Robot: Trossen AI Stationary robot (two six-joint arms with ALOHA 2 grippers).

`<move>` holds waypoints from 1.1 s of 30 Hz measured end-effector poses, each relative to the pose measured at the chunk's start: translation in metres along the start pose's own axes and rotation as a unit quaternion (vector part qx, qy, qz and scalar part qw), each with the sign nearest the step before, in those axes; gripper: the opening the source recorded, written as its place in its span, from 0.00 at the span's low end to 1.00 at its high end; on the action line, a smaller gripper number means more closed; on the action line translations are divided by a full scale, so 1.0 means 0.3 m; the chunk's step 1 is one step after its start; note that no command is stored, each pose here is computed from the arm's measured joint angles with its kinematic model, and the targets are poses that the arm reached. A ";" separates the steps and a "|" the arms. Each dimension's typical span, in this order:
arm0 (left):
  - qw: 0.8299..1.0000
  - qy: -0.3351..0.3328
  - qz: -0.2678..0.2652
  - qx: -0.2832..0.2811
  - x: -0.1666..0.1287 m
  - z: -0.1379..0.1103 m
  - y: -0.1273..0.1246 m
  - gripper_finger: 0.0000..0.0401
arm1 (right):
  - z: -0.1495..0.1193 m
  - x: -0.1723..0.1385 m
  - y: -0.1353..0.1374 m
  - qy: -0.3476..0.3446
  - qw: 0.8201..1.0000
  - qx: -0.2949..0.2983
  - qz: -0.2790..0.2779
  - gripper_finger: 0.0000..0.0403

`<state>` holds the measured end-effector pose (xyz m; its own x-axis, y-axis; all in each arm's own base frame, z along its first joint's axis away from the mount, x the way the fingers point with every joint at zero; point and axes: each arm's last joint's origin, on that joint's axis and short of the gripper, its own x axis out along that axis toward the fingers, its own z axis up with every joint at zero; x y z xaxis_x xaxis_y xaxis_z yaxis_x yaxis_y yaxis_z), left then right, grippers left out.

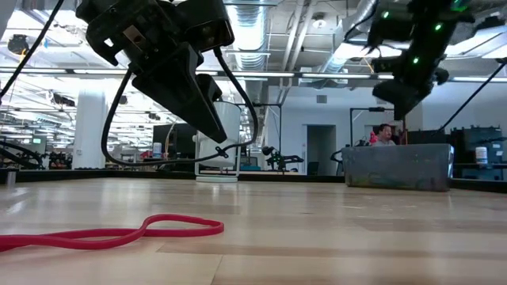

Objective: Pick and place items into bin
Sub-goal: Put the right red rubber band into the bin, then put the red rubber band into the bin

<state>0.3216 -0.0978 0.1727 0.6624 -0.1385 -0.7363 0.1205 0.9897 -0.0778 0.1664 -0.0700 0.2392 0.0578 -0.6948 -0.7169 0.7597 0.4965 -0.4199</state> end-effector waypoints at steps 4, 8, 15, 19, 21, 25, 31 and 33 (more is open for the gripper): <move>1.000 -0.001 0.002 0.001 0.000 0.001 0.000 0.35 | 0.014 0.068 0.007 0.055 0.998 0.010 0.013 0.00; 1.000 -0.001 0.002 0.002 0.000 0.001 0.000 0.35 | 0.026 0.152 0.024 0.110 0.993 0.016 0.029 0.00; 1.000 -0.001 0.002 0.002 0.000 0.001 0.000 0.35 | 0.025 0.274 0.064 0.179 0.983 0.012 0.039 0.01; 1.000 -0.001 0.002 0.002 0.000 0.001 0.000 0.35 | 0.014 0.318 0.077 0.206 0.978 0.000 0.029 0.05; 1.000 -0.001 0.002 0.002 0.000 0.001 0.000 0.35 | 0.012 0.331 0.081 0.212 0.977 -0.015 0.028 0.07; 1.000 -0.001 0.002 0.002 0.000 0.001 0.000 0.35 | 0.011 0.339 0.083 0.216 0.976 -0.024 0.029 0.13; 1.000 -0.001 0.002 0.002 0.000 0.001 0.000 0.35 | 0.043 0.308 0.073 0.184 0.982 -0.034 0.040 0.18; 1.000 -0.001 0.002 0.002 0.000 0.001 0.000 0.35 | 0.069 0.282 0.066 0.163 0.985 -0.038 0.049 0.19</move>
<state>0.3218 -0.0978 0.1729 0.6646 -0.1349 -0.7349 0.1209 0.9900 -0.0724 0.1999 -0.1298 0.1817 -0.0915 -0.4439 -0.8914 0.7094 0.5991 -0.3712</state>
